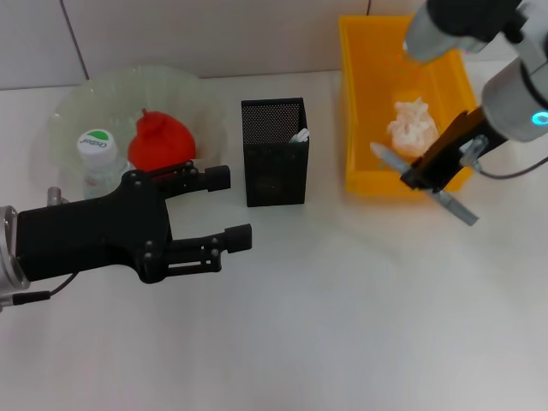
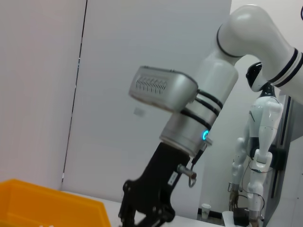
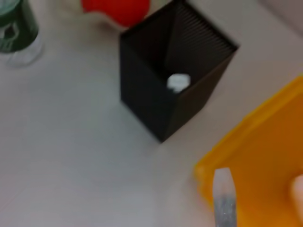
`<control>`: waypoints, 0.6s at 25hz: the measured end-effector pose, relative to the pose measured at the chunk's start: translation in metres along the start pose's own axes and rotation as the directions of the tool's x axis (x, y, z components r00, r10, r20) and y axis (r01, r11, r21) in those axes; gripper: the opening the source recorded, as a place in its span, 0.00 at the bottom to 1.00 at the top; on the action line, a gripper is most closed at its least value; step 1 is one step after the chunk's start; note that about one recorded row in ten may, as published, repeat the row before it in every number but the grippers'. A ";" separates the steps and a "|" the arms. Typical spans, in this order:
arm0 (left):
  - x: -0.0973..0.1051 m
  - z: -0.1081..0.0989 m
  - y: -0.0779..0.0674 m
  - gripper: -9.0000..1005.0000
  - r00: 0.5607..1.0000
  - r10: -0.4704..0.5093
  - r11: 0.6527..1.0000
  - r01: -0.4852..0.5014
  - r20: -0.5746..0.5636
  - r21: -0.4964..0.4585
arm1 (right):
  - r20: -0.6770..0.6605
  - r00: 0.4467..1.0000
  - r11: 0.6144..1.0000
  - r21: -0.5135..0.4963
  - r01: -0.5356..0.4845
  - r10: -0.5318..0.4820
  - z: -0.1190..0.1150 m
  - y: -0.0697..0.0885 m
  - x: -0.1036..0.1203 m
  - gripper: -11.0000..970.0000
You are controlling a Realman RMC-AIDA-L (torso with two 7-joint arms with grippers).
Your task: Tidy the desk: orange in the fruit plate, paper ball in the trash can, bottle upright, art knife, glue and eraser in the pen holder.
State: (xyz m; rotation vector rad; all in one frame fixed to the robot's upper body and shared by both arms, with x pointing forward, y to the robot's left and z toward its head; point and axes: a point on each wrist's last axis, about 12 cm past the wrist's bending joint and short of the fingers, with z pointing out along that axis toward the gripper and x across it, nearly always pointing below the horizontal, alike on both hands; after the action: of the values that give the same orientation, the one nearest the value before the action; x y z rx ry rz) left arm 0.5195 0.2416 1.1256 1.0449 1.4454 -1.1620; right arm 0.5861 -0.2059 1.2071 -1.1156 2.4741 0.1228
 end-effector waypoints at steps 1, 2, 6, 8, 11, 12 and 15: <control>0.000 0.000 0.000 0.80 1.000 0.000 1.000 0.000 0.000 0.000 | 0.013 1.000 1.000 0.010 -0.003 0.003 -0.003 -0.001 0.001 0.15; -0.001 0.000 0.000 0.80 1.000 0.002 1.000 -0.002 0.000 0.000 | 0.030 1.000 1.000 0.023 -0.004 0.003 -0.007 -0.002 0.001 0.15; -0.001 0.000 0.000 0.80 1.000 0.002 1.000 -0.002 0.000 0.000 | 0.088 0.996 0.998 0.063 -0.007 0.002 -0.017 -0.007 0.003 0.15; -0.001 0.000 0.000 0.80 1.000 0.002 1.000 -0.002 0.000 0.000 | 0.114 0.993 0.997 0.082 -0.006 -0.003 -0.019 -0.009 0.002 0.15; -0.001 0.000 0.000 0.80 1.000 0.000 1.000 0.000 0.000 0.000 | 0.171 0.985 0.996 0.094 -0.003 -0.013 -0.021 -0.010 0.000 0.15; 0.000 0.000 0.000 0.80 1.000 -0.001 1.000 0.001 0.000 0.000 | 0.201 0.979 0.996 0.091 -0.001 -0.017 -0.022 -0.010 -0.001 0.15; 0.000 0.000 0.001 0.80 1.000 -0.002 1.000 0.002 0.000 -0.001 | 0.329 0.944 0.997 0.078 -0.001 -0.025 -0.031 -0.014 -0.007 0.15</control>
State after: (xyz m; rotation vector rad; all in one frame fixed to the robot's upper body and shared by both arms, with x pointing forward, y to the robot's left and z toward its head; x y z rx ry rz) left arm 0.5201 0.2413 1.1256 1.0428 1.4478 -1.1623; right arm 0.5903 -0.2177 1.2391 -0.9874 2.1555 0.1925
